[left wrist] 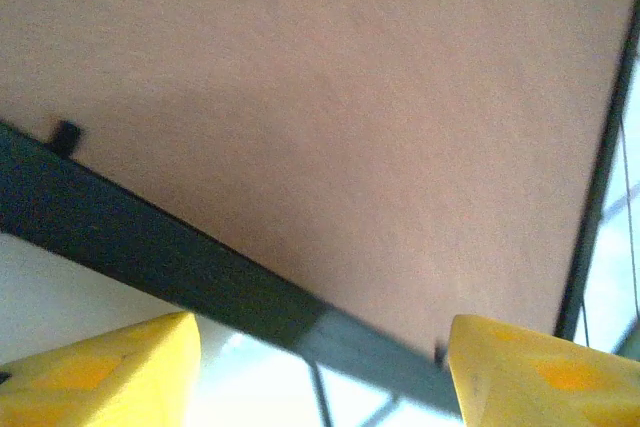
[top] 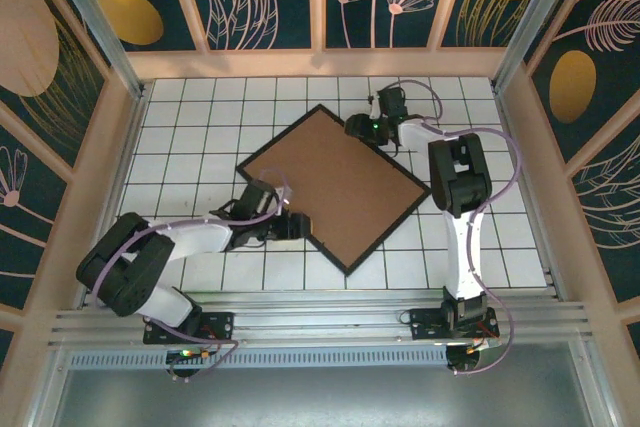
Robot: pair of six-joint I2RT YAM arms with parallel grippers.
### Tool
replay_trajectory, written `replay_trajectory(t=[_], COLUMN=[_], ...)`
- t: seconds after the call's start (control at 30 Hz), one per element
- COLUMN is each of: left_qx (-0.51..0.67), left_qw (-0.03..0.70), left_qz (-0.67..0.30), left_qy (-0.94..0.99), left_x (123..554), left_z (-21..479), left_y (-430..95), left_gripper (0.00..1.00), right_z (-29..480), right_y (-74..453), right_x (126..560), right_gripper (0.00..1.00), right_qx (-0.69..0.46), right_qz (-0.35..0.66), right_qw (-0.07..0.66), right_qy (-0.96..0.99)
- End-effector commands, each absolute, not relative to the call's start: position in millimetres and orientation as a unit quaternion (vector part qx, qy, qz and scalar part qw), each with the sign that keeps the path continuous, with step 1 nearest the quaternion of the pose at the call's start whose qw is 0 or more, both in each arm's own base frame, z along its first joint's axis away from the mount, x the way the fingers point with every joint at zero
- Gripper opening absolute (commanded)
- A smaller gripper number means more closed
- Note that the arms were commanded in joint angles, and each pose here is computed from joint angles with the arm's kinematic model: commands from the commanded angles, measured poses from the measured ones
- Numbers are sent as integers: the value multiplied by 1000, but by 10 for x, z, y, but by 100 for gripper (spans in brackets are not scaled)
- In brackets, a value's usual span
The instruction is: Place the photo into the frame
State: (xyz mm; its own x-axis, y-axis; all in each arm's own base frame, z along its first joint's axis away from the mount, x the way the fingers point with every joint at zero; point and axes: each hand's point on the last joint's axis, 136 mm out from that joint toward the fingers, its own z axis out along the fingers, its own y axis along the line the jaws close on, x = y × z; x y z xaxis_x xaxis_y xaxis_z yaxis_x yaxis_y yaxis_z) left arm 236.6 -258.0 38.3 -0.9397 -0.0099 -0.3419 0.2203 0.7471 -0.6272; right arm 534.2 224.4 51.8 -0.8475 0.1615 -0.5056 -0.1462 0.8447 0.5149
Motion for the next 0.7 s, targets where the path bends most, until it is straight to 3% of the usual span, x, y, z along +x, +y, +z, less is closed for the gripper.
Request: replay_trajectory(t=[0.0,0.1,0.17,0.37,0.67], left_qx=[52,27,-2,-77,-55], left_qw=[200,284,343,447,412], left_qz=[-280,-193,-167,-190,-133], left_qy=[937,939,924,871,899], left_x=[2402,2677,2903,3604,4683], left_z=[394,581,809,1311,937], left_y=[-2306,-1980,-1802,-1437,-1316], left_gripper=[70,73,79,91,98], right_z=[676,903,1047,1046,890], right_y=[2234,1885,1663,1195,634], right_x=[5334,5275,5122,4368,3578], right_gripper=[66,69,72,86,95], right_qx=[-11,2,12,50,130], right_qz=[255,212,192,136,103], right_qw=[281,311,330,333,315], right_qy=[925,926,924,932,934])
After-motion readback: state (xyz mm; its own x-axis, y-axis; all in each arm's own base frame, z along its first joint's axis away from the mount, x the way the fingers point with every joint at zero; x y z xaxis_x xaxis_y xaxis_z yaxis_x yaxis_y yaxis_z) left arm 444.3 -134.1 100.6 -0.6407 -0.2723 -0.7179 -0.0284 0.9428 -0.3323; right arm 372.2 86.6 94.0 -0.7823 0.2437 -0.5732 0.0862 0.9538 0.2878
